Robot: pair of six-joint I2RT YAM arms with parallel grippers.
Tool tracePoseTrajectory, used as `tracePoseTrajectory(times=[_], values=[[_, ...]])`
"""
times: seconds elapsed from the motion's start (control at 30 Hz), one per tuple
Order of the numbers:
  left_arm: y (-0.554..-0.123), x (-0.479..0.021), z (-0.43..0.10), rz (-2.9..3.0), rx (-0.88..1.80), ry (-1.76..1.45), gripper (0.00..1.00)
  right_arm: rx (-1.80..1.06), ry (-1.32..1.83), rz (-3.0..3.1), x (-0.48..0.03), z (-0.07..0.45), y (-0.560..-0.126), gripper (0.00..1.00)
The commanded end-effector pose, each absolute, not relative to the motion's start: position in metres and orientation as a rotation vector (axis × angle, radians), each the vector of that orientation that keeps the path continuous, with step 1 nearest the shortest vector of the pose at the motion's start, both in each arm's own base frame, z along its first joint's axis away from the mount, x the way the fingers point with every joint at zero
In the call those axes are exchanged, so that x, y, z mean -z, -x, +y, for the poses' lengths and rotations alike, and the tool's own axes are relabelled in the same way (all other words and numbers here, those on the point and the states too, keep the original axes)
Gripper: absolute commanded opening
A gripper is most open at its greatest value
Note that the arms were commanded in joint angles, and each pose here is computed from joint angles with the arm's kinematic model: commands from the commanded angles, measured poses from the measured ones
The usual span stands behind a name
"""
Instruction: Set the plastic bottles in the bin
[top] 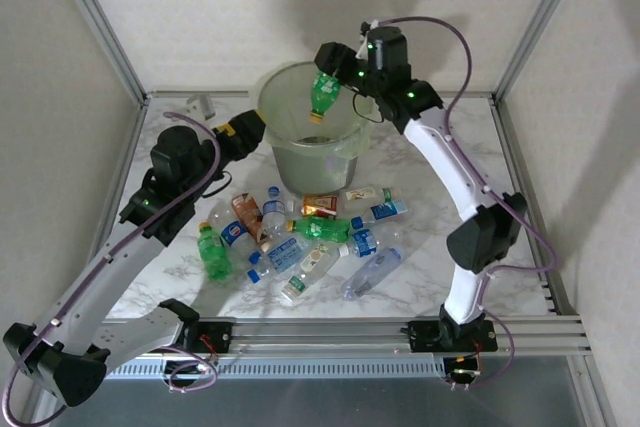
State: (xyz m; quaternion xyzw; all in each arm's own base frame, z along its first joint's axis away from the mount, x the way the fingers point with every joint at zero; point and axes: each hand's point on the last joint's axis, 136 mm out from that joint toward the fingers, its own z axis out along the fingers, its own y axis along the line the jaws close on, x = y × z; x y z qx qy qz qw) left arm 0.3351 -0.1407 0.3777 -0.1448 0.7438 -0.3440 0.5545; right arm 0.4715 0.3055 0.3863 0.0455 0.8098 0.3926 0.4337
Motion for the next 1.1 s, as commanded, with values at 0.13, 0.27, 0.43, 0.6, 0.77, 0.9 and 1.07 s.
tracePoseTrajectory(times=[0.13,0.27,0.43,0.6,0.77,0.9,1.07], values=[[-0.333,-0.355,-0.093,1.801,0.683,0.494,0.8,-0.804,-0.059,2.205,-0.334,0.331,-0.468,0.71],[-0.336,-0.346,-0.089,1.817,0.68,0.51,0.79,-0.755,-0.086,2.253,-0.315,0.33,-0.469,0.74],[-0.338,-0.333,-0.084,1.845,0.663,0.535,0.78,-0.743,-0.086,2.263,-0.309,0.33,-0.469,0.78],[-0.334,-0.315,-0.073,1.894,0.607,0.58,0.78,-0.764,-0.029,2.192,-0.339,0.335,-0.463,0.82],[-0.319,-0.286,-0.06,1.984,0.525,0.635,0.77,-0.714,0.015,2.079,-0.386,0.326,-0.441,0.83],[-0.301,-0.265,-0.05,2.042,0.468,0.673,0.78,-0.653,0.023,2.013,-0.405,0.307,-0.417,0.84],[-0.277,-0.233,-0.035,2.132,0.373,0.77,0.81,-0.611,0.007,1.978,-0.404,0.276,-0.376,0.85]])
